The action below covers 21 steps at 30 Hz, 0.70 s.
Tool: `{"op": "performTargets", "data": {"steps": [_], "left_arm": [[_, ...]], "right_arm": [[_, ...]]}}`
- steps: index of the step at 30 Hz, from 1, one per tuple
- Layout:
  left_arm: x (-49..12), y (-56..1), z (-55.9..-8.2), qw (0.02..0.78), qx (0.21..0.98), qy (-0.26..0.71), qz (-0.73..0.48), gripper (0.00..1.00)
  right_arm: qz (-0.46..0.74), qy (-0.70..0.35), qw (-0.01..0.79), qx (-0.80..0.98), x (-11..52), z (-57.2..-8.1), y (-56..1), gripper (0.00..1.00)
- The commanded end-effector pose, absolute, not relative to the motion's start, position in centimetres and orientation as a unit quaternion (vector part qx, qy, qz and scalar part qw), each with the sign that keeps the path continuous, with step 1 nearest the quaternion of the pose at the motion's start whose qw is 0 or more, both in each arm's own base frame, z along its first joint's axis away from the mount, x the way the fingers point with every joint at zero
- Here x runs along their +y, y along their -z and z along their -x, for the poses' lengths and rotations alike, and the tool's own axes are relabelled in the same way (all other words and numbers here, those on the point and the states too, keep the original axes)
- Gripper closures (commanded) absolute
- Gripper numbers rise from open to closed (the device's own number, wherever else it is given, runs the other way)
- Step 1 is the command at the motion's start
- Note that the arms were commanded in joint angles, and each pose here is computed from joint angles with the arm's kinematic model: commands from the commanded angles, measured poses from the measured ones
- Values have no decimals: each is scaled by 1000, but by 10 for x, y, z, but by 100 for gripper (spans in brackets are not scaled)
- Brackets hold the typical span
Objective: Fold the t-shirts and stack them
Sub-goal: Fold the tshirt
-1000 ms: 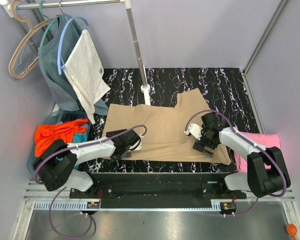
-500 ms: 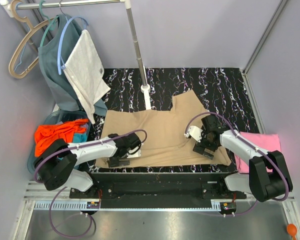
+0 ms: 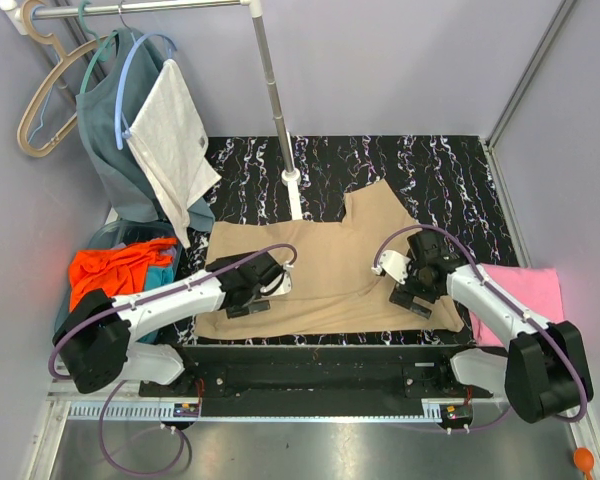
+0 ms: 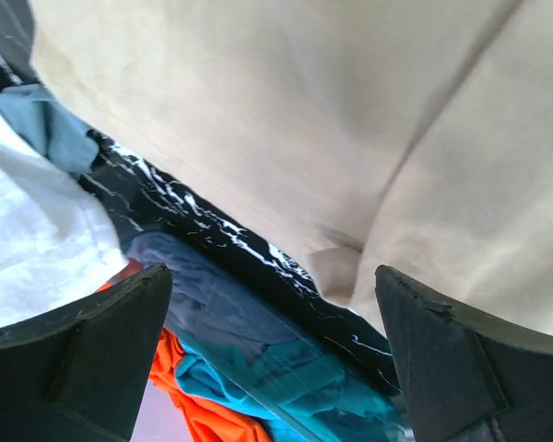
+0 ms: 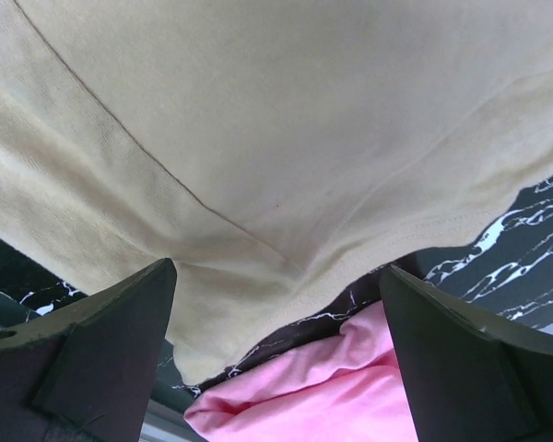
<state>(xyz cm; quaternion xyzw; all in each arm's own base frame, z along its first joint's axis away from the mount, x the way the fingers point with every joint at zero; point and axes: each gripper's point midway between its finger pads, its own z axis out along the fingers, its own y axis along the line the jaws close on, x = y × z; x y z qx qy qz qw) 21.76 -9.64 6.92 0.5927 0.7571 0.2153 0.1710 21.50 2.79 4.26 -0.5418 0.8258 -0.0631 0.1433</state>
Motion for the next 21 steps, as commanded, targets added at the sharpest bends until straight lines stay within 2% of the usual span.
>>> {"op": "performTargets", "data": {"steps": [1,5,9,16,21], "left_arm": [[-96,-78,-233,200,747,-247,-584,1],[-85,-75,-233,204,740,-266,-583,1],[-84,-89,-247,248,747,-272,-553,1],[-93,-140,-303,380,786,-218,-436,1],[-101,-155,-341,410,806,-164,-395,1]], "right_arm": [[538,84,156,824,24,-220,-58,0],[540,84,147,825,23,-217,-53,0],[524,107,165,829,20,-230,-56,0],[401,125,314,851,36,-311,-109,0],[283,72,389,874,42,-390,-152,0]]}}
